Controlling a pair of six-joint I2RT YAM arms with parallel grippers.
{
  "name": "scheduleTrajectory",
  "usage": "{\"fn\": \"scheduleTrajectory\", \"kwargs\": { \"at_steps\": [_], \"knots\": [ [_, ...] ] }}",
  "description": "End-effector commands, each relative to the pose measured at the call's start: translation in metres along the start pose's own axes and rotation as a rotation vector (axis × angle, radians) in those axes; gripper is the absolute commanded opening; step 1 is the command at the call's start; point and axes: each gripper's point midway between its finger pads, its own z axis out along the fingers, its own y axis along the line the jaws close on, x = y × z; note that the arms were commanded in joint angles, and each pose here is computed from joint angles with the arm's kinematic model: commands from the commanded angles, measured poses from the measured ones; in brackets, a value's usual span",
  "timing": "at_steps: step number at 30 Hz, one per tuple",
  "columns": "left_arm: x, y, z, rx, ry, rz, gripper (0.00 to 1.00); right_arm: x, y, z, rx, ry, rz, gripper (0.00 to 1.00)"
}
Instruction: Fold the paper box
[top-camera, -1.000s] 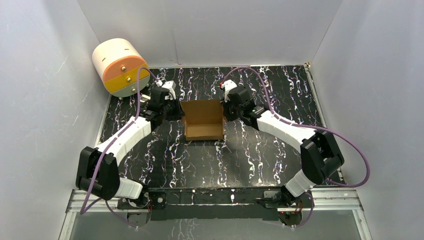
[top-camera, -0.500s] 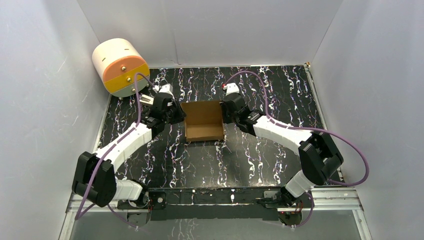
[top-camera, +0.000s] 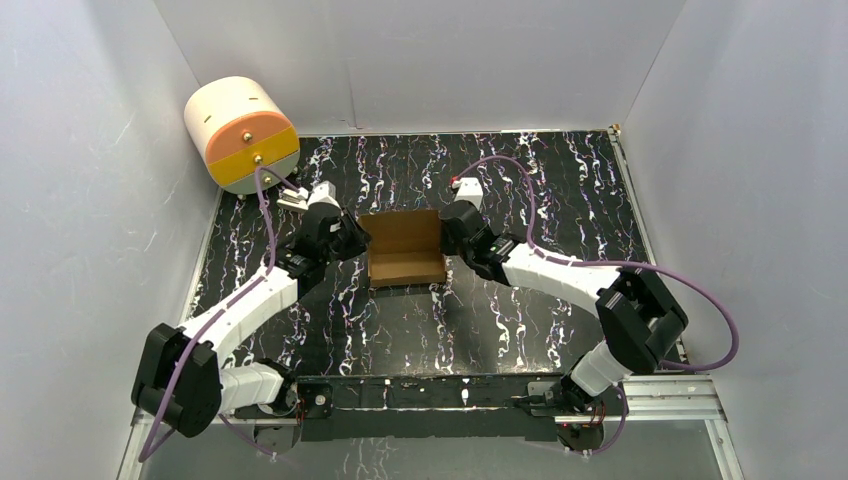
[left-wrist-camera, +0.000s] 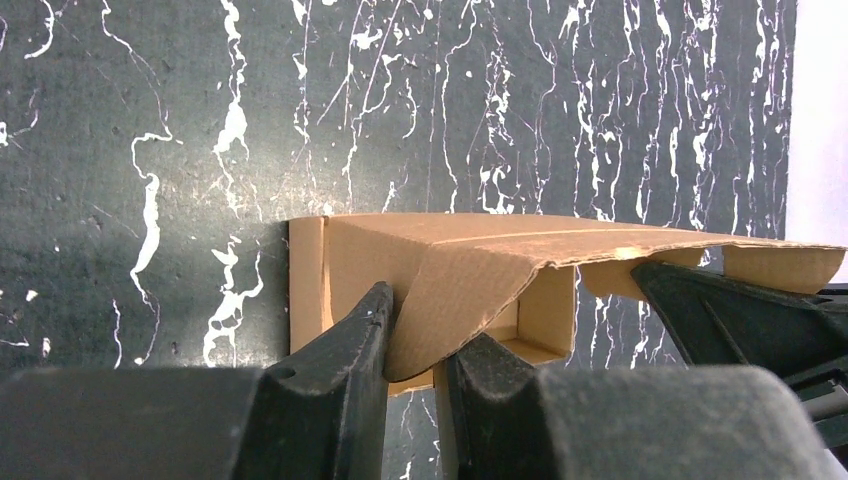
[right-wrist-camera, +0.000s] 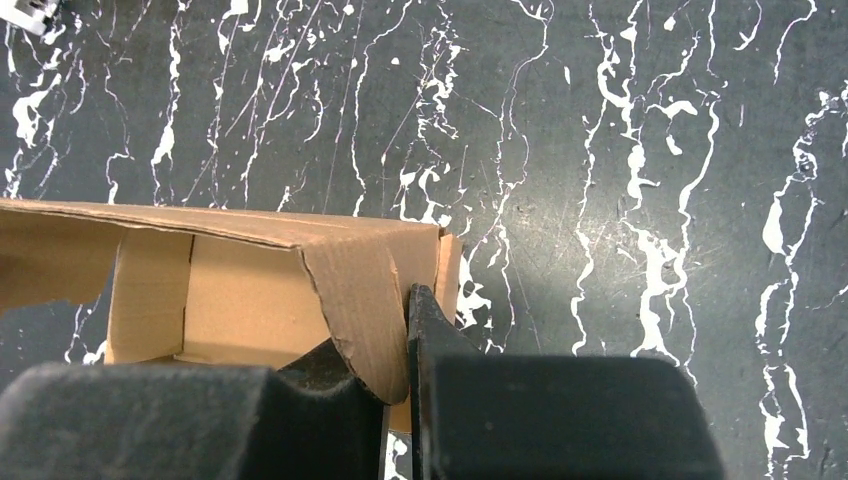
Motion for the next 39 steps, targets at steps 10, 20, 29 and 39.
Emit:
{"fn": "scheduleTrajectory", "kwargs": {
  "at_steps": [10,20,29,39],
  "knots": [
    [0.014,0.002,-0.010,0.044,-0.040,-0.097,0.18,0.008,0.006,-0.008,0.023,-0.069,0.137,0.17],
    [0.031,0.017,-0.020,0.045,-0.042,-0.103,0.19,0.028,-0.003,-0.020,0.038,-0.088,0.117,0.20],
    [0.043,0.026,-0.035,0.064,-0.041,-0.117,0.23,0.029,0.000,-0.038,-0.061,-0.108,0.075,0.37],
    [0.036,0.026,-0.079,0.101,-0.070,-0.122,0.55,0.016,0.002,-0.080,-0.197,-0.138,-0.027,0.70]
  ]
}}
